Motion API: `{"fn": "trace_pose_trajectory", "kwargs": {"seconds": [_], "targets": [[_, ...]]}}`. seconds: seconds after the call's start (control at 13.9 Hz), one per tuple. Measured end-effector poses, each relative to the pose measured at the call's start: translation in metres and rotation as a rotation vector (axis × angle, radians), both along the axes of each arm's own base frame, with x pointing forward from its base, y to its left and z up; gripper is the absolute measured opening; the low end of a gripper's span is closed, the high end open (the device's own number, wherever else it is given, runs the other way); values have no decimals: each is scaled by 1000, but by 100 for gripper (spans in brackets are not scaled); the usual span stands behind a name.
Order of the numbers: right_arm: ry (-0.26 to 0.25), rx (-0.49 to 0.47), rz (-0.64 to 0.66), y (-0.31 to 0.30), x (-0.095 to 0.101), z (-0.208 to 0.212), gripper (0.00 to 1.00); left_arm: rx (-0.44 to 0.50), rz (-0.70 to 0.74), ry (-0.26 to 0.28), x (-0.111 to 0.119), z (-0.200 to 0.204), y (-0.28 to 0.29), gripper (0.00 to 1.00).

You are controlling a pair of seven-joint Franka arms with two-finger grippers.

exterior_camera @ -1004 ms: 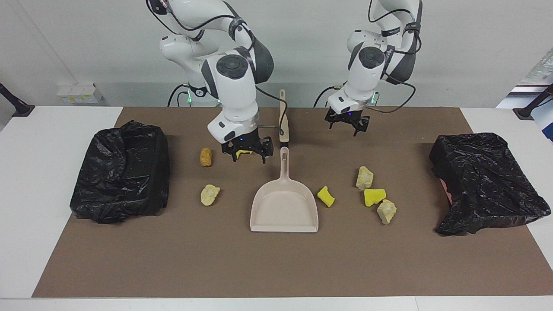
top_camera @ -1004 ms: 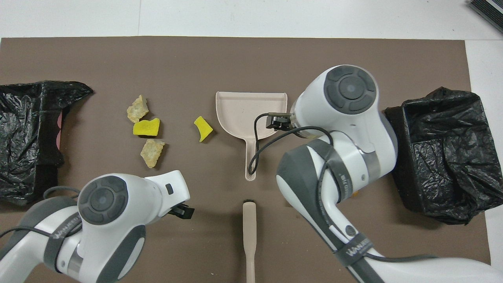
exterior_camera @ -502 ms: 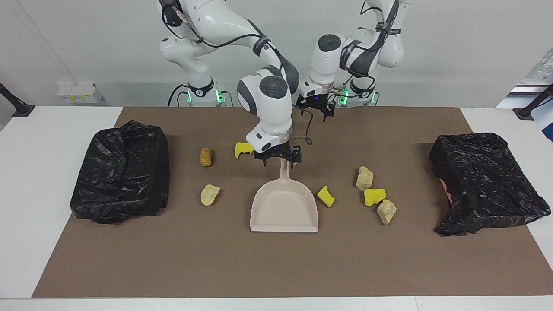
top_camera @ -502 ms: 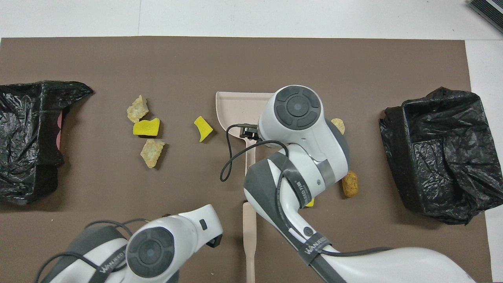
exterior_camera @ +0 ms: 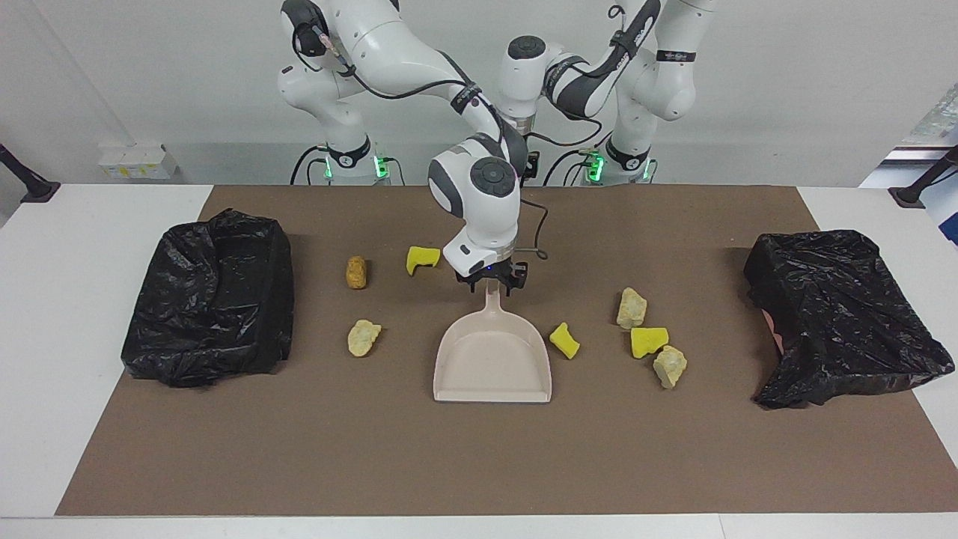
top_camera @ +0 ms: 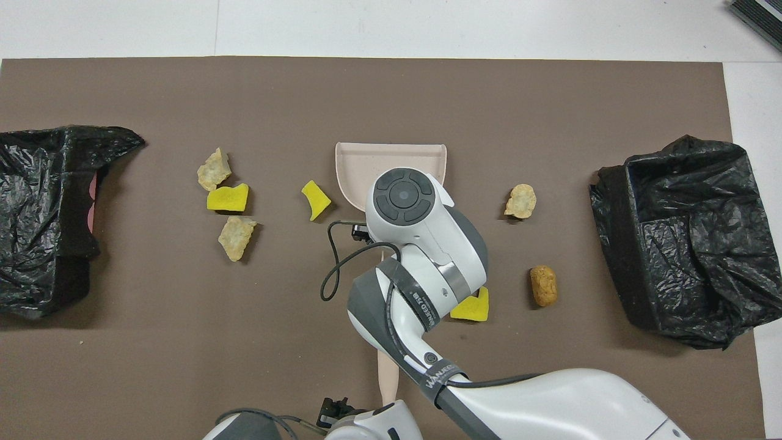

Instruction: Sweep and dump trash in bin

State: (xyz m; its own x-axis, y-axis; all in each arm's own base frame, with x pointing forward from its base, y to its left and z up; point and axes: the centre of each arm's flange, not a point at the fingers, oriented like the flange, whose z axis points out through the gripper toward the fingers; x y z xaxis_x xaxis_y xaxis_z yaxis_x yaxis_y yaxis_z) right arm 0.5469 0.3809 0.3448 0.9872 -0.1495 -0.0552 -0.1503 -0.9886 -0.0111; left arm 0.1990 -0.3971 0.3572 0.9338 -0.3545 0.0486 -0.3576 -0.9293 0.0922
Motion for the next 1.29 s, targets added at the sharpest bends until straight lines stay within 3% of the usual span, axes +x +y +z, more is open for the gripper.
{"fn": "trace_pose_trajectory", "kwargs": {"seconds": [0.07, 0.29, 0.43, 0.65, 1.0, 1.29], "targets": [[-1, 1, 2, 0, 0, 1, 32, 3, -1, 1, 0, -4, -1, 100], [-7, 4, 11, 0, 0, 4, 32, 11, -10, 4, -3, -8, -3, 100], [-19, 13, 93, 0, 1, 11, 32, 11, -30, 1, -3, -8, -3, 96], [-61, 31, 295, -20, 13, 35, 32, 12, -71, -3, -4, -8, -3, 61], [-94, 34, 708, -103, 56, 49, 32, 4, -57, 14, -4, -8, -3, 62], [-66, 23, 1046, -131, 64, 45, 32, 7, -62, 21, -4, -10, -3, 69]]}}
